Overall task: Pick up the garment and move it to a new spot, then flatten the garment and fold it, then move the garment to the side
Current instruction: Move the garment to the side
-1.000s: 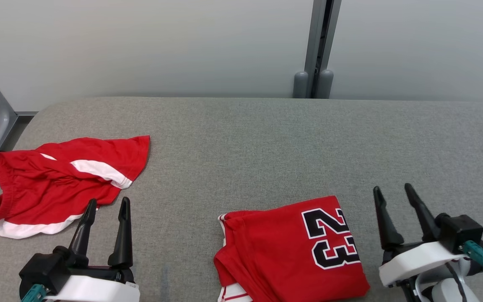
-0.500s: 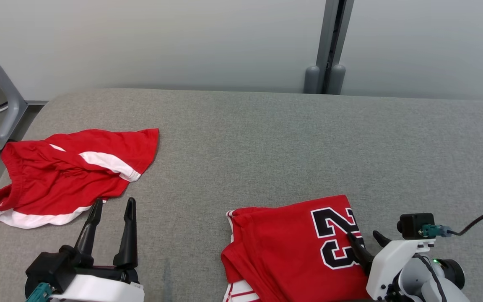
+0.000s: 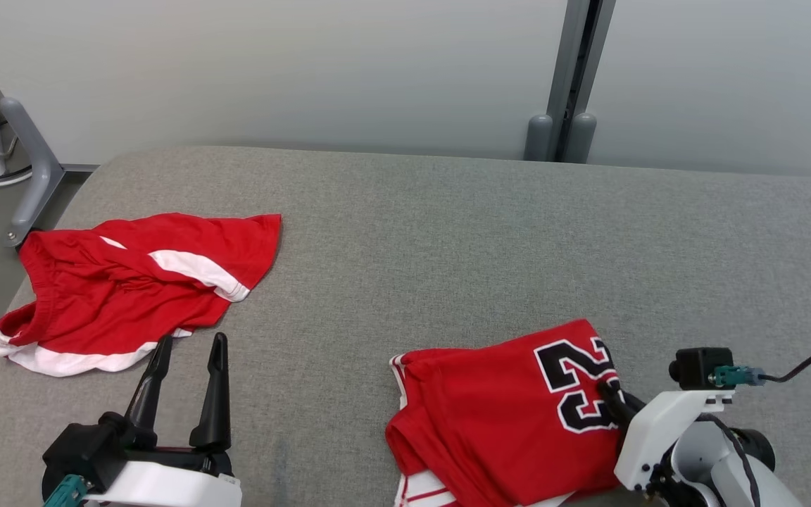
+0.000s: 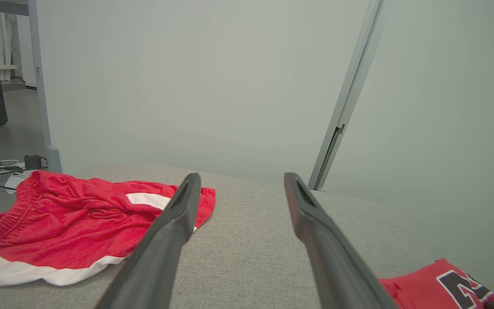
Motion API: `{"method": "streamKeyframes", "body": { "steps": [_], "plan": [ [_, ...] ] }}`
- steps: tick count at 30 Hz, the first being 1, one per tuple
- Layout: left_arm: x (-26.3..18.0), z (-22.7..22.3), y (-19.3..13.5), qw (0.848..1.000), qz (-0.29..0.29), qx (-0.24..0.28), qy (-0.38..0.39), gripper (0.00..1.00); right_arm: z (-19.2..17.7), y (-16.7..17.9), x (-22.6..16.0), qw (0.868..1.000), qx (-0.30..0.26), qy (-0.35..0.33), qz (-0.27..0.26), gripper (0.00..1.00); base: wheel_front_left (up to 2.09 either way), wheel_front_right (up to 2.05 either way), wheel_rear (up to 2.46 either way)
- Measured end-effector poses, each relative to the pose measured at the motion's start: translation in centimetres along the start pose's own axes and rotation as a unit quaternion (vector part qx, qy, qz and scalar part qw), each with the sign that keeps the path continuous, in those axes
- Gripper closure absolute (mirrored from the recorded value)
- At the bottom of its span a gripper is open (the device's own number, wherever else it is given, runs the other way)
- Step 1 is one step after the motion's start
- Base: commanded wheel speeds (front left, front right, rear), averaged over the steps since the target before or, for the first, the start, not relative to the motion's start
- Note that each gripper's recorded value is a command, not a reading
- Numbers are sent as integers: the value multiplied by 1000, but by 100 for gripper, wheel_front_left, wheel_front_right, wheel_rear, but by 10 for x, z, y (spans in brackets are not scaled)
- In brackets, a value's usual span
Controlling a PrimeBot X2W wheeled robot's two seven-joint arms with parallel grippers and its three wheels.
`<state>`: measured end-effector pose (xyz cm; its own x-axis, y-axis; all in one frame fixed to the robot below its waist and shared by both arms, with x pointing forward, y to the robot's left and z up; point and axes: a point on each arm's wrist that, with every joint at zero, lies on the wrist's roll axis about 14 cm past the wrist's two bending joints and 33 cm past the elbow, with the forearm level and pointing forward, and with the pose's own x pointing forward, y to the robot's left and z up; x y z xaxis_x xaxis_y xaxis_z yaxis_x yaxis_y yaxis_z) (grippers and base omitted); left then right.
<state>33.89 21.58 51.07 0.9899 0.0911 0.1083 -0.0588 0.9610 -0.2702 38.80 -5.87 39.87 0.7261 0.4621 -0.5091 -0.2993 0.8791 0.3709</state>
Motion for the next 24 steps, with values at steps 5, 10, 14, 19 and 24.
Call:
{"method": "streamKeyframes", "body": {
  "steps": [5,10,14,19,24],
  "plan": [
    [4,1,-10,1000,-15,0,-2,0,39,-5,-4,997,-17,-78,-5,100,0,0,0],
    [11,1,-32,999,-50,-1,-4,0,64,-15,-12,992,-43,-115,-16,100,0,0,0],
    [19,-1,-62,996,-94,-8,-3,0,80,-30,-21,988,-58,-135,-36,100,0,0,0],
    [31,-6,-94,990,-140,-20,1,0,94,-50,-37,983,-57,-163,-64,100,0,0,0],
    [42,-16,-124,983,-182,-29,12,0,96,-75,-56,977,-48,-182,-98,100,0,0,0]
  ]
}}
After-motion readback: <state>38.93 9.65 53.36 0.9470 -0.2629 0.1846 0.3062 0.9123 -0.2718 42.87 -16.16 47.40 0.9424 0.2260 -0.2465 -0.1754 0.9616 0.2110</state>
